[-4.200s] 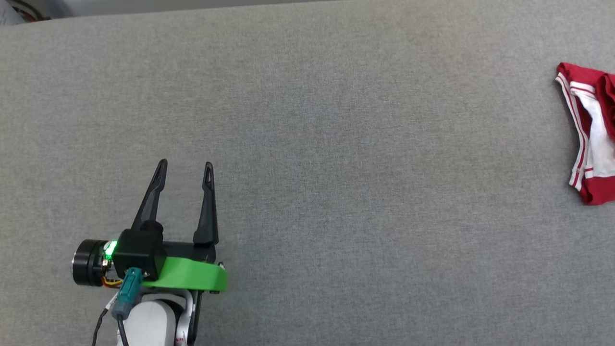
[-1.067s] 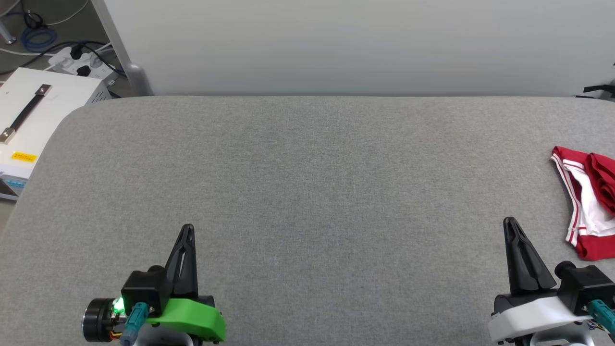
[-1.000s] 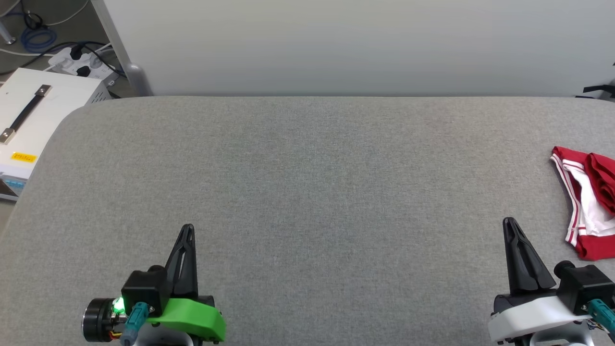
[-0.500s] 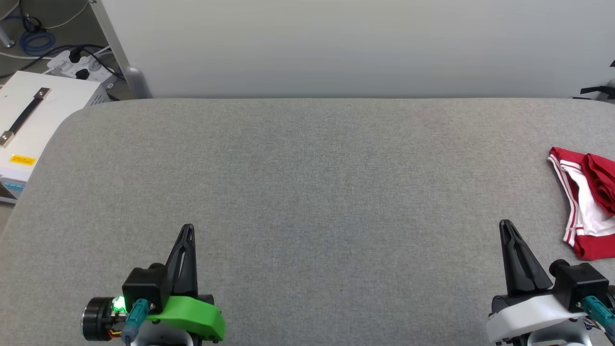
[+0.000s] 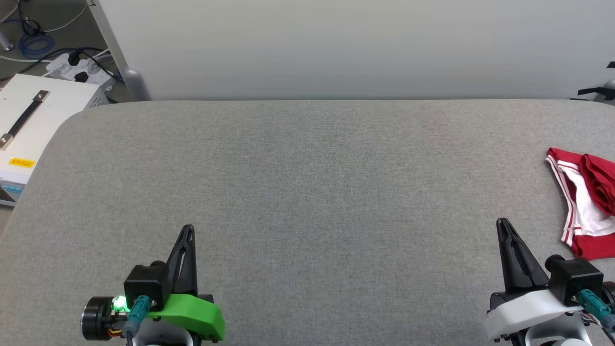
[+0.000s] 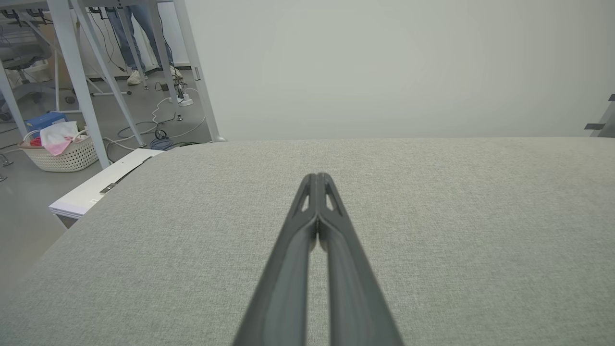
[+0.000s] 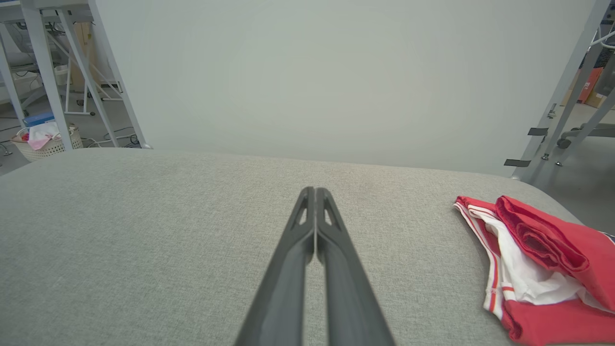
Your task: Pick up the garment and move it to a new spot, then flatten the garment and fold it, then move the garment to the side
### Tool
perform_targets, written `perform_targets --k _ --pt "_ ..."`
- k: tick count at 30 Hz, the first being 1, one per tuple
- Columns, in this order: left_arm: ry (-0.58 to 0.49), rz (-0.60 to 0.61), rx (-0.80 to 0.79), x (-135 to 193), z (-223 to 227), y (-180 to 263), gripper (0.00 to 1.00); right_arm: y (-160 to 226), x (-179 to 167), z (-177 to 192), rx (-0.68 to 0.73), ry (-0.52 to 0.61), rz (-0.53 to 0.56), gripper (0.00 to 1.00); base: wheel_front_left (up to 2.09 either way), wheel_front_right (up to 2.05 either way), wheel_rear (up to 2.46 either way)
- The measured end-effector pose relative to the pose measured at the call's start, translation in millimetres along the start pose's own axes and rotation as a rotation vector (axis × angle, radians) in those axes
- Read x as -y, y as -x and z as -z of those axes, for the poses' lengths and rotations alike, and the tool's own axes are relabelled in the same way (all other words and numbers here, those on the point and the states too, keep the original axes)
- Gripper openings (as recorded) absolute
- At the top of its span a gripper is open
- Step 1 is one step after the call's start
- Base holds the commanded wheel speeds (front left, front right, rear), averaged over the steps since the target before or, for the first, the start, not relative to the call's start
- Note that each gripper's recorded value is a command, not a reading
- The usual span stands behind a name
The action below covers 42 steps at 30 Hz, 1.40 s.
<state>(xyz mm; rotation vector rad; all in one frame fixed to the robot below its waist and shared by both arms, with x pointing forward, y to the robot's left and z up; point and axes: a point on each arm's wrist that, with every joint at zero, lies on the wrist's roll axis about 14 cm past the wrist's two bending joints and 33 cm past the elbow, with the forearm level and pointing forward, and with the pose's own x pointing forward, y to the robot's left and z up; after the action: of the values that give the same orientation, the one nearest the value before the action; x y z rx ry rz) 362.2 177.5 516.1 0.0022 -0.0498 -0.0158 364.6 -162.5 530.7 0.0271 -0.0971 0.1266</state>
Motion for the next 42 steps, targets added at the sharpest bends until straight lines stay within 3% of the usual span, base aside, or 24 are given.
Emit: perform_targets --k 42 --pt "-0.027 -0.004 -0.044 -0.5 -1.1 -3.2 0.0 -1.7 -1.4 5.2 -0.069 0.039 -0.005 0.0 0.0 0.0 0.0"
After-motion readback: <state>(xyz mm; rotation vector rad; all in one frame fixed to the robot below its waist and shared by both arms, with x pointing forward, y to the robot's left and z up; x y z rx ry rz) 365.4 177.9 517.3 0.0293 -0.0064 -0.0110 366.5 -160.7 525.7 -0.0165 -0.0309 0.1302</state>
